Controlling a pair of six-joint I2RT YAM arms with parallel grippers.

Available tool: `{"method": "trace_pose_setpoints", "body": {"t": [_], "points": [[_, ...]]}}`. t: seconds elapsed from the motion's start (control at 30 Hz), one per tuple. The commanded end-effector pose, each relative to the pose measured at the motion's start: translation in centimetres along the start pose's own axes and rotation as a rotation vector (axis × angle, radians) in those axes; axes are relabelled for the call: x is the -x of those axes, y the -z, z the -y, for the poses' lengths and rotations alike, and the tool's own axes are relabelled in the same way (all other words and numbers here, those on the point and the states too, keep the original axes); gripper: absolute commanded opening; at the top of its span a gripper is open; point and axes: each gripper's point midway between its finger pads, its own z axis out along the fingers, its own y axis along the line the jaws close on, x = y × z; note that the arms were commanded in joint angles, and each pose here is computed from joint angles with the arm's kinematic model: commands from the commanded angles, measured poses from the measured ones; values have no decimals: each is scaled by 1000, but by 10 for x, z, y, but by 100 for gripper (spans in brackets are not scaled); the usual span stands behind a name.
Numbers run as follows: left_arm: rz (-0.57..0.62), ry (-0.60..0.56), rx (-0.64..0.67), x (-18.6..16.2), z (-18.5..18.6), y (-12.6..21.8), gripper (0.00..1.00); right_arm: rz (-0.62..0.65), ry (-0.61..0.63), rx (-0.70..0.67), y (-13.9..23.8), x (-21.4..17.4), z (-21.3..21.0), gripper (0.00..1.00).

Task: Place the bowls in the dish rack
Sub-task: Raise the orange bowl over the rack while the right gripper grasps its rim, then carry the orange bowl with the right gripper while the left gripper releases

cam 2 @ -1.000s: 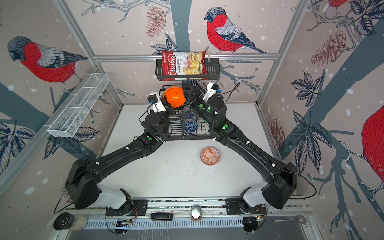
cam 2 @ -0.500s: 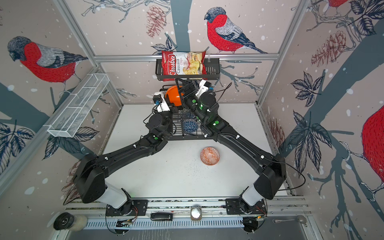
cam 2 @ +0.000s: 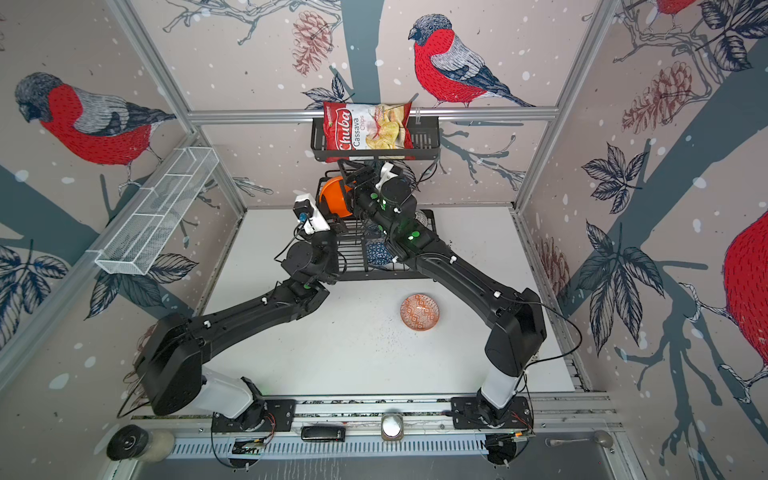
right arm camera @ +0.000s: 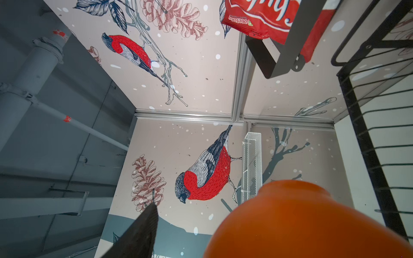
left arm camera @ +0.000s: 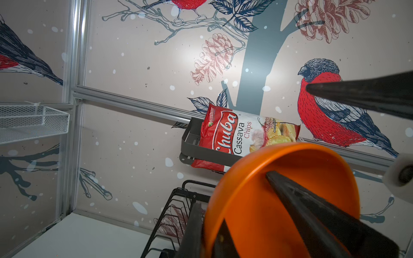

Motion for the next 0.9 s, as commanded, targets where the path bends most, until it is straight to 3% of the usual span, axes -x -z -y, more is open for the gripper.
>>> {"method": "trace_pose_setpoints", "body": {"t": [0.0, 0.2, 0.33, 0.43, 0.6, 0.87], "points": [[72, 40, -20, 21, 1, 3, 0, 35, -14, 61, 0, 6, -19, 58], [75, 22, -14, 15, -2, 6, 0, 61, -8, 48, 3, 10, -16, 34], [75, 16, -13, 13, -3, 7, 0, 63, -8, 66, 6, 11, -18, 26], [76, 8, -1, 12, -5, 7, 0, 67, -3, 65, 8, 11, -18, 15], [76, 4, 1, 13, -5, 7, 0, 73, -2, 60, 13, 12, -16, 5], [58, 3, -5, 17, -4, 5, 5, 67, -7, 66, 18, 9, -15, 0]]}}
